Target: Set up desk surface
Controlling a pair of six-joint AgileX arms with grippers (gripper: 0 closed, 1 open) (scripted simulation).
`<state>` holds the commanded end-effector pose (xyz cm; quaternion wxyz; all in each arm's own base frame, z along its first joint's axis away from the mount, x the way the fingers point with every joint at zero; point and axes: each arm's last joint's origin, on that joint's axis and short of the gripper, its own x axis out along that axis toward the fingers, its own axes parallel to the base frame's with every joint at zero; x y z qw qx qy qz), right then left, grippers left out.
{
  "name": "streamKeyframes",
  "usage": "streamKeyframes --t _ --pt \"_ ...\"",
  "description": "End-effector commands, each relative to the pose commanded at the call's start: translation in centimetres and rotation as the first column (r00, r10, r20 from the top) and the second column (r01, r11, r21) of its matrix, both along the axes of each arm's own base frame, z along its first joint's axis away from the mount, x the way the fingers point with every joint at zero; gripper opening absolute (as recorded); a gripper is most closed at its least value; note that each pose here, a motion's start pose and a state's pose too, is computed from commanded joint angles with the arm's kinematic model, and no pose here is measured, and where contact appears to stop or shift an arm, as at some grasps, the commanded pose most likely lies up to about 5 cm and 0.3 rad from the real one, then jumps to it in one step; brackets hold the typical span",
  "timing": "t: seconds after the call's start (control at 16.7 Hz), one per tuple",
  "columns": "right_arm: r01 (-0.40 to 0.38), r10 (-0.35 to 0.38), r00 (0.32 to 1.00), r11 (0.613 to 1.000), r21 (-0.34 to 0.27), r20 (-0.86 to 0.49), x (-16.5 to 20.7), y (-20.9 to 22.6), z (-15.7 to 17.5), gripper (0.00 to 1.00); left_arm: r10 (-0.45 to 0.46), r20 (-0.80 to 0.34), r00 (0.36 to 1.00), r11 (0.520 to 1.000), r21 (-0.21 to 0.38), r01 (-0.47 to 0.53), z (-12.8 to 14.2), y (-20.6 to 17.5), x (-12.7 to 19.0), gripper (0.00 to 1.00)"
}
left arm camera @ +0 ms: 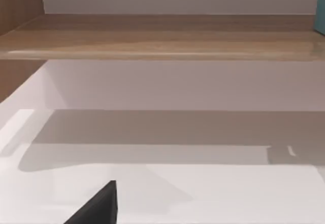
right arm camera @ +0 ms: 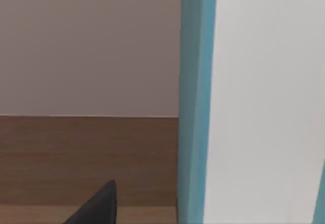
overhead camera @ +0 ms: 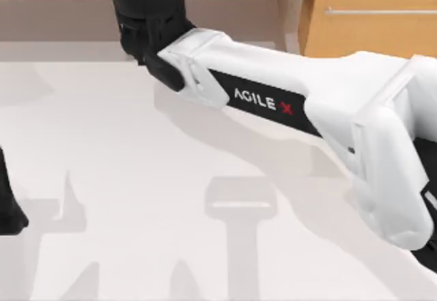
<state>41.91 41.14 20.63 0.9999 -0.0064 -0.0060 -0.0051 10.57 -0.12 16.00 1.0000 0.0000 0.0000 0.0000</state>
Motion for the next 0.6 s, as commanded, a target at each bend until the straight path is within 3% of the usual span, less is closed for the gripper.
streamKeyframes --t 0.6 --pt "-0.003 0.003 1.000 1.000 0.000 -0.001 1.8 0.2 -0.1 1.00 0.000 0.000 1.000 1.000 0.000 0.000 0.0 0.0 0.0 1.00"
